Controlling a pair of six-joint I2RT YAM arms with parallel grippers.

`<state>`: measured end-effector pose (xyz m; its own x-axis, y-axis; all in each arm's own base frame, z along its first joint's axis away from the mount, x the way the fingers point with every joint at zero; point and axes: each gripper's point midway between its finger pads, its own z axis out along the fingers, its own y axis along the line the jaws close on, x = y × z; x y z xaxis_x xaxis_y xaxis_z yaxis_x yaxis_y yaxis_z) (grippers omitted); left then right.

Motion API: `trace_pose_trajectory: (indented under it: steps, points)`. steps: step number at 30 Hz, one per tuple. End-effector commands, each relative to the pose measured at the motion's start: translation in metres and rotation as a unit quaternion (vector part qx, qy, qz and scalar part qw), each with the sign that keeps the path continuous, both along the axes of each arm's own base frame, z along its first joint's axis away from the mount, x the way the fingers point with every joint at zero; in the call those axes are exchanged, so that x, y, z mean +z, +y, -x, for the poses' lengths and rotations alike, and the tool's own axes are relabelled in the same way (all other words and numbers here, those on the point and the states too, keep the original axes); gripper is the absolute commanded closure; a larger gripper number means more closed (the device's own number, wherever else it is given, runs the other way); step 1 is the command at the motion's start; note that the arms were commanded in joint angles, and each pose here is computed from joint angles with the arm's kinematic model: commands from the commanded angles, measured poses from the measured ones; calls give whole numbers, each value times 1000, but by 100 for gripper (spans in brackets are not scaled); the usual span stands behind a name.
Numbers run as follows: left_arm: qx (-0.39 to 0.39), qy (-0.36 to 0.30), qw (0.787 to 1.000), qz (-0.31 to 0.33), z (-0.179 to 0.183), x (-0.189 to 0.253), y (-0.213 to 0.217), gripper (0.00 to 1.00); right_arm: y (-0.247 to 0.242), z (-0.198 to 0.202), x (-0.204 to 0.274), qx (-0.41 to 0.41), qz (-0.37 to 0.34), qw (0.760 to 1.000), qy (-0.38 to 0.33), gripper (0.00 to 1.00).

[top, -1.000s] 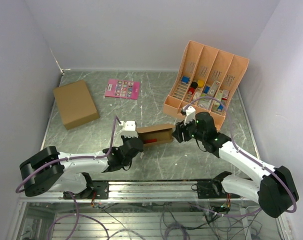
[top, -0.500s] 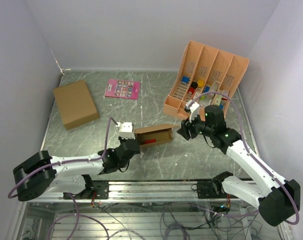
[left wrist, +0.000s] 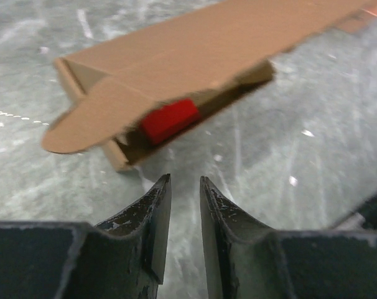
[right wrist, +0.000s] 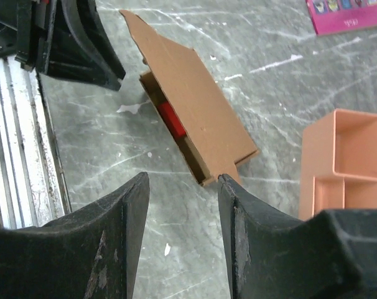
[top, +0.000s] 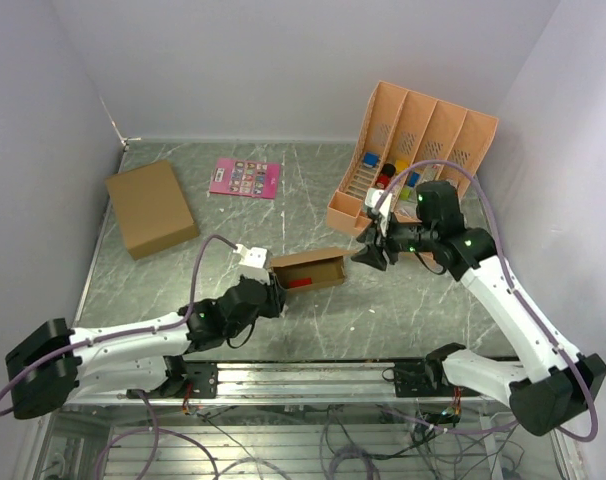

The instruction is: Fold the paper box

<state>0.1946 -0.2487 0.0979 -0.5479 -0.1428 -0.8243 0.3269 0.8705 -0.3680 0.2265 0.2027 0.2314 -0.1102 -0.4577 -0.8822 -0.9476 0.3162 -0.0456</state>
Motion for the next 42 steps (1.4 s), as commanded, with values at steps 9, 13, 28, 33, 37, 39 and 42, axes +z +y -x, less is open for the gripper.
trace_pose_trajectory:
  steps: [9, 13, 28, 33, 37, 39, 42]
  points:
    - [-268, -41, 953, 134, 72, 136, -52, 63, 37, -33, -15, 55, -12, 992, 115, 91]
    - [-204, -80, 969, 113, 32, 193, -42, 63, 46, -46, -32, 61, -4, 985, 161, 96]
    - [-189, 125, 974, 10, -57, 73, -34, 84, 45, -38, -93, 72, 63, 967, 236, 100]
    - [-195, 178, 964, 3, -39, 31, -28, 85, 41, -30, -108, 75, 75, 961, 254, 100]
    - [-189, 212, 959, -3, -26, 2, -21, 85, 37, -23, -123, 75, 90, 956, 269, 100]
    - [-184, 224, 957, -4, -21, -11, -17, 85, 34, -19, -132, 73, 98, 953, 277, 100]
    - [-182, 237, 954, -3, -15, -25, -15, 85, 31, -16, -142, 71, 107, 950, 285, 100]
